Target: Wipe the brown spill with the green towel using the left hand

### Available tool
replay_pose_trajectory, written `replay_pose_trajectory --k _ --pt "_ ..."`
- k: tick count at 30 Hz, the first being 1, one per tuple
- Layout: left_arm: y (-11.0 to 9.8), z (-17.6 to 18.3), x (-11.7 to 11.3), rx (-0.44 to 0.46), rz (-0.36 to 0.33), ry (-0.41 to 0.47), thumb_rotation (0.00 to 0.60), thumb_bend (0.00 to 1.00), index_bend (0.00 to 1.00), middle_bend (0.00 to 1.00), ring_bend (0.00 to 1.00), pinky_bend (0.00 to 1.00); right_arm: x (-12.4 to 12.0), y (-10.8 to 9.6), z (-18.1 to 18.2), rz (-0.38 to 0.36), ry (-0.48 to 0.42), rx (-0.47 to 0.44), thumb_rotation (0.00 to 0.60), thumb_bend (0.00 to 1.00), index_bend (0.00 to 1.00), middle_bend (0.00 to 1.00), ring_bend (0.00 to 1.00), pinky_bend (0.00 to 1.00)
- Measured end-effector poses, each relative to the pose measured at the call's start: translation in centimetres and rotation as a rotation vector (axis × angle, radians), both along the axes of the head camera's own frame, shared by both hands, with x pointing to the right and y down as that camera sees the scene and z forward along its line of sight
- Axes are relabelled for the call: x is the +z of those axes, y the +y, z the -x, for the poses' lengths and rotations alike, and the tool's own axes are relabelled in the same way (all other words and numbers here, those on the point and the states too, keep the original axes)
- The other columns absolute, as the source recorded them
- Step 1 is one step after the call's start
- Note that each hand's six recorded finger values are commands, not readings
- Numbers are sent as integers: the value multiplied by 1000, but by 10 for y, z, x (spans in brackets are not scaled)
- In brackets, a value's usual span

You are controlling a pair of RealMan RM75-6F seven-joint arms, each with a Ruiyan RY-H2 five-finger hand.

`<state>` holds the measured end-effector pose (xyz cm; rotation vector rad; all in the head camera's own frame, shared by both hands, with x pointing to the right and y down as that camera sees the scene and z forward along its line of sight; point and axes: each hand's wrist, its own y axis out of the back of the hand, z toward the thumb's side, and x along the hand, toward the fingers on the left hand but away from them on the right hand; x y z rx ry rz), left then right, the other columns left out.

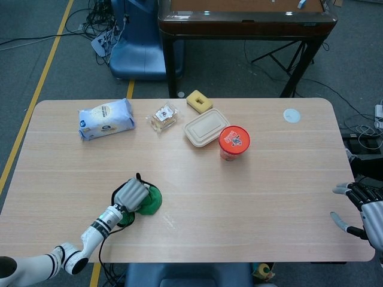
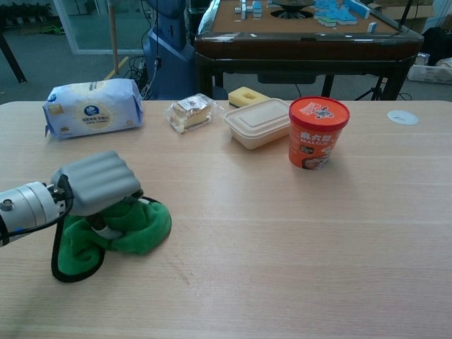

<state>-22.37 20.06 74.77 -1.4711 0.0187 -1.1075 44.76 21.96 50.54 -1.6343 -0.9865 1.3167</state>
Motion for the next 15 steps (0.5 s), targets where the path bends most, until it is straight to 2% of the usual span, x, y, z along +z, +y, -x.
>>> replay_pose_trajectory --k 6,15 --pt "28 -37 -14 89 22 93 600 136 585 627 615 877 -1 2 -2 -1 2 8 600 329 343 323 250 317" --pt "60 -75 -24 165 51 156 600 136 585 628 615 877 -2 5 -4 -3 4 17 600 329 343 323 250 317"
